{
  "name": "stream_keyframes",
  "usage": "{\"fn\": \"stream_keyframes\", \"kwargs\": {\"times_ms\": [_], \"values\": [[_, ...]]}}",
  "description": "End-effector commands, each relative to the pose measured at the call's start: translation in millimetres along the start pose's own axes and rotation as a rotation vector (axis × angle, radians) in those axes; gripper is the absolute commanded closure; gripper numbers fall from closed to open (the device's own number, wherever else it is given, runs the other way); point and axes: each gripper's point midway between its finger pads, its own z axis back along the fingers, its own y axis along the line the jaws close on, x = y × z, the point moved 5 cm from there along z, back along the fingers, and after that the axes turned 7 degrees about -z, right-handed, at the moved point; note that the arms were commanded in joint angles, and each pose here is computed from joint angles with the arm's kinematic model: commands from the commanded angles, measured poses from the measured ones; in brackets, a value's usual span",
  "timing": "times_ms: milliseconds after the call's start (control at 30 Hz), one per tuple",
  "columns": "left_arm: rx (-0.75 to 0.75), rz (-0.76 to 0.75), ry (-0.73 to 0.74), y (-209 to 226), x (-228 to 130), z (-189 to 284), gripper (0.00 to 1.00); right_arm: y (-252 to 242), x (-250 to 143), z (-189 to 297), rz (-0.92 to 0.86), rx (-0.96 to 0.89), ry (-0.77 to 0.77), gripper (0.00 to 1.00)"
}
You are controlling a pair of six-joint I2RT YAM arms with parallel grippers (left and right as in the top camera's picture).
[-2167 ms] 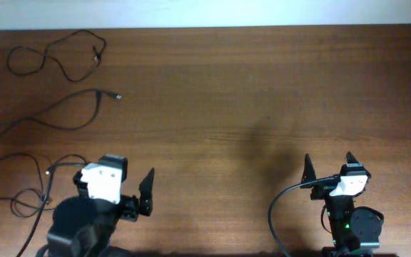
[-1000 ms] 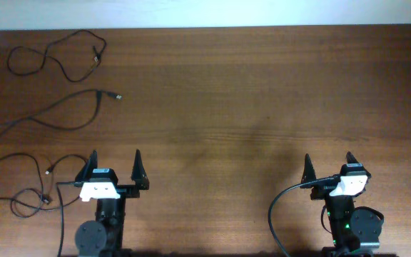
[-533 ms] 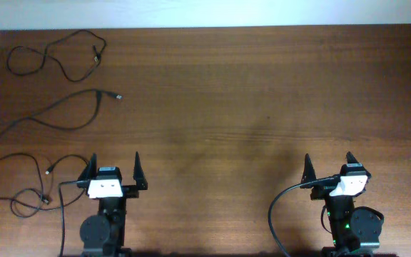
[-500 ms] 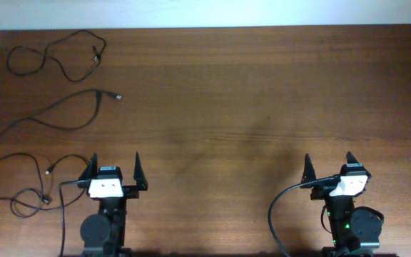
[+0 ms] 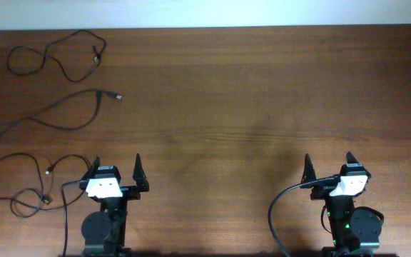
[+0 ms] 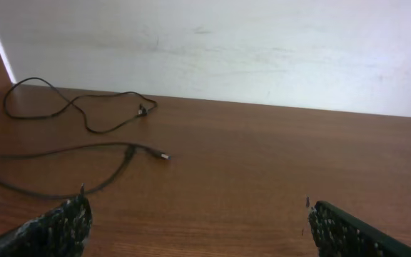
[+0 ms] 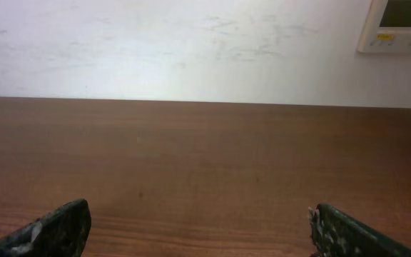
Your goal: Untangle cables
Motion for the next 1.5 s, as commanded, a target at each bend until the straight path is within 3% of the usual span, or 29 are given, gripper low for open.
{"fn": "stream_keyframes", "kwargs": {"times_ms": [0, 1467], "values": [[-0.004, 0.012, 0.005, -0.1, -1.7, 0.1, 0.01, 0.2, -2.4, 0.0, -0.001, 0.000, 0.005, 0.01], [-0.009, -0.055, 0.003, -0.6, -1.6, 0.1, 0.01, 0.2, -2.4, 0.0, -0.001, 0.000, 0.005, 0.02]]}}
